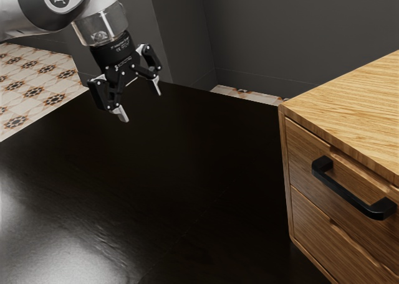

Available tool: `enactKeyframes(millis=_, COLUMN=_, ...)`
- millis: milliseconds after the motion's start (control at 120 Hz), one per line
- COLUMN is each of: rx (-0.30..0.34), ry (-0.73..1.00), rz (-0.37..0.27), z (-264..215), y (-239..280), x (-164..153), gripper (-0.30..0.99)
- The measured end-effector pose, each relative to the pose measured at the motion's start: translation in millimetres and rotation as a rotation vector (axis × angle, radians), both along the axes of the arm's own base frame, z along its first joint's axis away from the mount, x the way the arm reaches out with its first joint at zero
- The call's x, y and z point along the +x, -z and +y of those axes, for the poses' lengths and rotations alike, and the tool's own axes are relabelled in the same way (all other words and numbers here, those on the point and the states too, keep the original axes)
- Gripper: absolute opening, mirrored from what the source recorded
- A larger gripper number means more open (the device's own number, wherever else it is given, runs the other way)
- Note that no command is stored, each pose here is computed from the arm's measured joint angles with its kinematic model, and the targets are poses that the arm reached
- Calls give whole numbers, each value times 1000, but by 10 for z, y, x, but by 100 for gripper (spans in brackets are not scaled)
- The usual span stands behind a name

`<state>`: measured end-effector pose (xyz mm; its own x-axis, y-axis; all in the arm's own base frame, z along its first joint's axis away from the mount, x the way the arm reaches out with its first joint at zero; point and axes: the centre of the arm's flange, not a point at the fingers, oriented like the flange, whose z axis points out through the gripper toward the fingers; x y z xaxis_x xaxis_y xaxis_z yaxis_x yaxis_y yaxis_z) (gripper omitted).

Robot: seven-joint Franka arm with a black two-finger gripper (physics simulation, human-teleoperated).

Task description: Pull the drawer handle with one arm to open the drawer

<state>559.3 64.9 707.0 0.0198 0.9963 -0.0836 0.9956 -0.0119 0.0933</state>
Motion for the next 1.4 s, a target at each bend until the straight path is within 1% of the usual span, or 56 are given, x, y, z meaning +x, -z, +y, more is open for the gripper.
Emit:
enactKeyframes(millis=258, rx=0, ry=1, rz=-5, z=-3, y=-30, x=-11, gripper=69)
enactKeyframes(millis=300, rx=5, ry=1, rz=-27, z=-7, y=-151, x=-36, gripper=69)
enactKeyframes(millis=342, rx=22, ry=4, rz=-97, z=-42, y=-535, x=-150, gripper=69)
enactKeyframes(millis=375, rx=29, ry=16, rz=-169, z=-102, y=-921, x=-346, gripper=69)
enactKeyframes(millis=408, rx=22, ry=39, rz=-232, z=-184, y=-1259, x=-610, gripper=69)
enactKeyframes(millis=450, rx=29, ry=84, rz=-301, z=-347, y=-1634, x=-1131, gripper=69)
enactKeyframes(millis=467, rx=40, ry=114, rz=-320, z=-491, y=-1721, x=-1332, gripper=69)
enactKeyframes(millis=492, rx=49, ry=206, rz=-345, z=-888, y=-1794, x=-1629, gripper=69)
enactKeyframes(millis=525, rx=64, ry=319, rz=-368, z=-1318, y=-1791, x=-1971, gripper=69)
enactKeyframes(millis=558, rx=71, ry=420, rz=-387, z=-1555, y=-1698, x=-2278, gripper=69)
enactKeyframes(millis=617, rx=81, ry=580, rz=-430, z=-1704, y=-1433, x=-2688, gripper=69)
enactKeyframes(millis=658, rx=88, ry=672, rz=-465, z=-1712, y=-1208, x=-2862, gripper=69)
enactKeyframes(millis=675, rx=81, ry=699, rz=-476, z=-1672, y=-1116, x=-2865, gripper=69)
enactKeyframes(millis=733, rx=68, ry=725, rz=-485, z=-1586, y=-796, x=-2632, gripper=69)
enactKeyframes(millis=792, rx=64, ry=709, rz=-494, z=-1553, y=-492, x=-2392, gripper=69)
enactKeyframes(millis=858, rx=45, ry=679, rz=-517, z=-1529, y=-140, x=-2163, gripper=69)
enactKeyframes(millis=983, rx=80, ry=537, rz=-547, z=-1663, y=147, x=-1725, gripper=69)
enactKeyframes(millis=1058, rx=50, ry=462, rz=-575, z=-1796, y=213, x=-1565, gripper=69)
enactKeyframes(millis=1108, rx=27, ry=445, rz=-605, z=-1968, y=185, x=-1605, gripper=69)
enactKeyframes(millis=1158, rx=16, ry=437, rz=-630, z=-2146, y=159, x=-1719, gripper=69)
enactKeyframes(millis=1258, rx=3, ry=371, rz=-643, z=-2346, y=212, x=-1891, gripper=69)
enactKeyframes(millis=1350, rx=-79, ry=329, rz=-656, z=-2239, y=318, x=-2180, gripper=69)
enactKeyframes(millis=1400, rx=-112, ry=302, rz=-663, z=-2189, y=346, x=-2253, gripper=69)
